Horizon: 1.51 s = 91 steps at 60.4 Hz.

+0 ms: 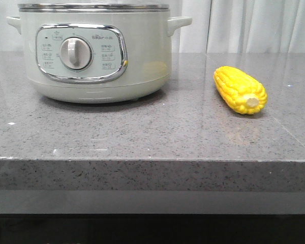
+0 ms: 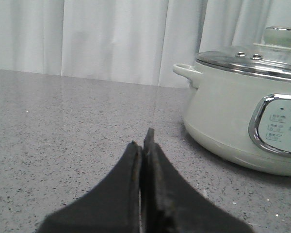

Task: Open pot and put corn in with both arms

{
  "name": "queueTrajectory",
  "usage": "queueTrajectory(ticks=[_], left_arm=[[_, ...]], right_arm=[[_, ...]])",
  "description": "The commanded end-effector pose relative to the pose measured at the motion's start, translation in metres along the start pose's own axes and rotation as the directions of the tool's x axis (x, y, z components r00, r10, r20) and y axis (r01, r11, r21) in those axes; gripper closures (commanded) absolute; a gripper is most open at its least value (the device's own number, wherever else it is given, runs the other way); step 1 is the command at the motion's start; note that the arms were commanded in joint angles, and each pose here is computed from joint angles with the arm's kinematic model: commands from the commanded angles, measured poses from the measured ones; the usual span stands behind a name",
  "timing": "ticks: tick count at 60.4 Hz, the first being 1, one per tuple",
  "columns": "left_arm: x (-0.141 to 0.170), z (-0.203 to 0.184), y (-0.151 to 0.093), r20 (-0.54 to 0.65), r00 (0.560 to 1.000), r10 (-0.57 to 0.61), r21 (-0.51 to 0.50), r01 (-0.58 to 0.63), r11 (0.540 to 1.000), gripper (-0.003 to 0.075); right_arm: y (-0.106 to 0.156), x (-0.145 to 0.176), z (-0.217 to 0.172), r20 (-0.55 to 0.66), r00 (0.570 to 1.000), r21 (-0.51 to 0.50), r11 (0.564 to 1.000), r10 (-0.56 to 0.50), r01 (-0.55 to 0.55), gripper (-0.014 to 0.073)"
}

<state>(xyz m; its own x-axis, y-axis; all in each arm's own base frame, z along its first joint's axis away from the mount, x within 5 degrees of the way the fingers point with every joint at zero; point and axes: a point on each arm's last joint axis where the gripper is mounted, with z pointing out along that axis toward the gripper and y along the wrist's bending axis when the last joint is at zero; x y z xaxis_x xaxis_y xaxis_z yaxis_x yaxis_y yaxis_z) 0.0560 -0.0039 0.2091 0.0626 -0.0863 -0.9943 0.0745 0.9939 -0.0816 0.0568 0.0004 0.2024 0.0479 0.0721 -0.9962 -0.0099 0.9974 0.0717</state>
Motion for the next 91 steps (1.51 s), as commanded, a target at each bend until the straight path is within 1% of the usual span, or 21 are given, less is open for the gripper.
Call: queueTrajectory(ticks=[1, 36, 48, 51, 57, 63, 68, 74, 79, 87, 91], left_arm=[[-0.005, -0.001, 0.0, 0.085, 0.996, -0.009, 0.0, 0.009, 1.0, 0.0741], [-0.005, -0.001, 0.0, 0.088, 0.996, -0.009, 0.0, 0.009, 1.0, 0.0741], [-0.016, -0.002, 0.0, 0.163, 0.987, -0.009, 0.002, 0.009, 1.0, 0.0741], [-0.026, -0.004, -0.001, 0.19, 0.982, -0.01, 0.005, 0.009, 1.0, 0.0741], [-0.049, -0.008, -0.003, 0.22, 0.975, -0.015, 0.012, 0.012, 1.0, 0.0741], [-0.082, -0.014, -0.007, 0.241, 0.97, -0.015, 0.02, 0.011, 1.0, 0.0741], [-0.109, -0.018, -0.009, 0.233, 0.972, -0.015, 0.026, 0.009, 1.0, 0.0741], [-0.137, -0.017, -0.013, 0.181, 0.983, -0.013, 0.029, 0.008, 1.0, 0.0741], [-0.157, -0.01, -0.015, 0.117, 0.993, -0.008, 0.03, 0.004, 1.0, 0.0741], [-0.181, 0.007, -0.017, 0.018, 1.0, -0.005, 0.029, 0.004, 1.0, 0.0741], [-0.187, 0.017, -0.018, -0.055, 0.999, -0.003, 0.028, 0.005, 1.0, 0.0741]], right_arm=[[0.0, -0.013, -0.003, 0.114, 0.993, 0.003, 1.0, -0.011, 0.011, 0.0664], [0.0, -0.013, -0.003, 0.115, 0.993, 0.003, 1.0, -0.012, 0.011, 0.0664], [0.001, -0.02, -0.004, 0.183, 0.983, 0.001, 1.0, -0.011, 0.011, 0.0664], [0.001, -0.025, -0.005, 0.195, 0.981, 0.0, 1.0, -0.011, 0.011, 0.0664], [0.003, -0.046, -0.009, 0.236, 0.972, -0.003, 1.0, -0.01, 0.011, 0.0664], [0.005, -0.075, -0.017, 0.268, 0.963, -0.008, 1.0, -0.01, 0.012, 0.0664], [0.007, -0.096, -0.021, 0.259, 0.966, -0.01, 1.0, -0.01, 0.013, 0.0664], [0.009, -0.125, -0.025, 0.236, 0.972, -0.012, 1.0, -0.011, 0.014, 0.0664], [0.011, -0.146, -0.024, 0.19, 0.982, -0.013, 1.0, -0.012, 0.015, 0.0664], [0.013, -0.169, -0.014, 0.092, 0.996, -0.011, 1.0, -0.014, 0.015, 0.0664], [0.014, -0.173, -0.005, 0.012, 1.0, -0.009, 1.0, -0.015, 0.015, 0.0664]])
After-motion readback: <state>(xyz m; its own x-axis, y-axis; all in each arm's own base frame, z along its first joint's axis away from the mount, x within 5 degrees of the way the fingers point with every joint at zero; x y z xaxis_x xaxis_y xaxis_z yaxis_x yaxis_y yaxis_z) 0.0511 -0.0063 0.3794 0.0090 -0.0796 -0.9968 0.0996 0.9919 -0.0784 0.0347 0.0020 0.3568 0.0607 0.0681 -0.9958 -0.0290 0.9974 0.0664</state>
